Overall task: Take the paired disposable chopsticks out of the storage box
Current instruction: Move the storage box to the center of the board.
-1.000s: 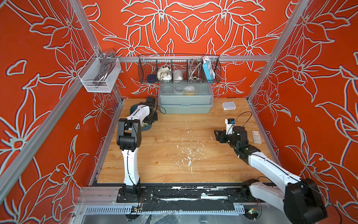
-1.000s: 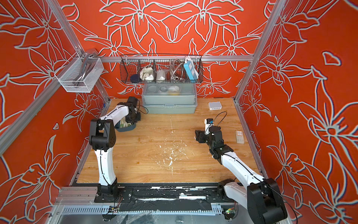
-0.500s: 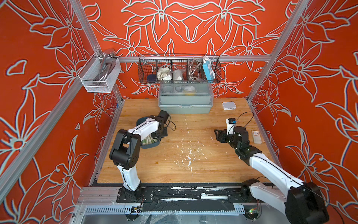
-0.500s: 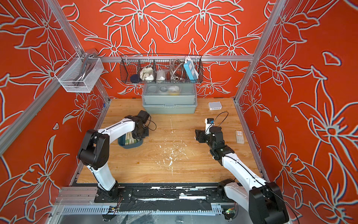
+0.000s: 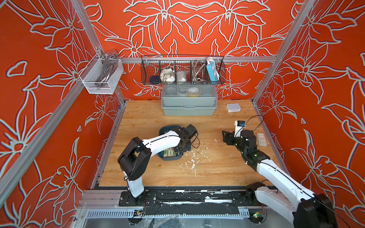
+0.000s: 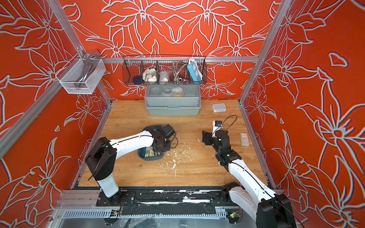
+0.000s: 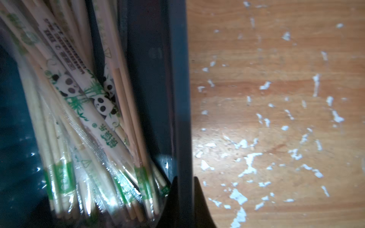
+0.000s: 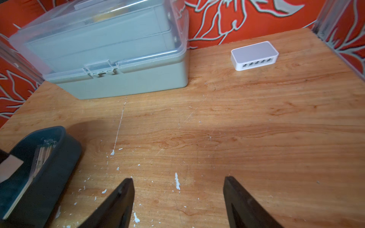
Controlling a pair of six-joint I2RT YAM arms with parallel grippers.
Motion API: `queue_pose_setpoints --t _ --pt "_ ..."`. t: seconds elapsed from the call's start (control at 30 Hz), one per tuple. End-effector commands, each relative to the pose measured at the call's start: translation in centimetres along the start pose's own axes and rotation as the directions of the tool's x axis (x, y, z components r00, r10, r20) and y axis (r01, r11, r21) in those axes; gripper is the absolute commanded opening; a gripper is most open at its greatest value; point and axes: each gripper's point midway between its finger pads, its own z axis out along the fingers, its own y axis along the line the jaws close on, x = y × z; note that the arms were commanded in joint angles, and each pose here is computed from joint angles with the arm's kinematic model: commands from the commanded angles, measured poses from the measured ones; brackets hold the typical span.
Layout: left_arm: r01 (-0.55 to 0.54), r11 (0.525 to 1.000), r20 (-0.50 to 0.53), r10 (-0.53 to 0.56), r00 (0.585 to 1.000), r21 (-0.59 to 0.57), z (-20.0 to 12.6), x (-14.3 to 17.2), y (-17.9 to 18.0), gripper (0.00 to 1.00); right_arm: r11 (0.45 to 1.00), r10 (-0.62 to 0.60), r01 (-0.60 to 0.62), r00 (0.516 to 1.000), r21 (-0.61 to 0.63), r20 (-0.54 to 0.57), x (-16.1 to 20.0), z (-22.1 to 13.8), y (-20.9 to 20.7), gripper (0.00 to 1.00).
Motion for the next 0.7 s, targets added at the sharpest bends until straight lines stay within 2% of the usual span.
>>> queue_pose_setpoints --t 0.0,0.17,0.47,0.67 --pt "0.006 0.999 -0.041 -0.005 0.999 0.038 0.4 0.8 -3.0 0.0 0.995 0.016 -0.017 1.0 0.098 0.01 0.7 -0.7 -1.9 0.77" --pt "-0.007 0.996 -0.056 0.012 0.998 0.086 0.6 0.9 -6.9 0.0 0.989 0.022 -0.029 0.999 0.146 0.048 0.5 -1.6 -3.0 0.78" --pt "0.006 0.992 -0.103 0.007 0.995 0.128 2.0 1.2 -10.8 0.0 0.982 0.025 -0.036 0.998 0.185 0.063 0.4 -1.9 -3.7 0.78" --pt "0.0 0.986 -0.114 0.019 0.993 0.166 2.7 0.6 -13.2 0.07 0.981 0.024 -0.034 0.998 0.192 0.056 0.5 -1.8 -3.8 0.79"
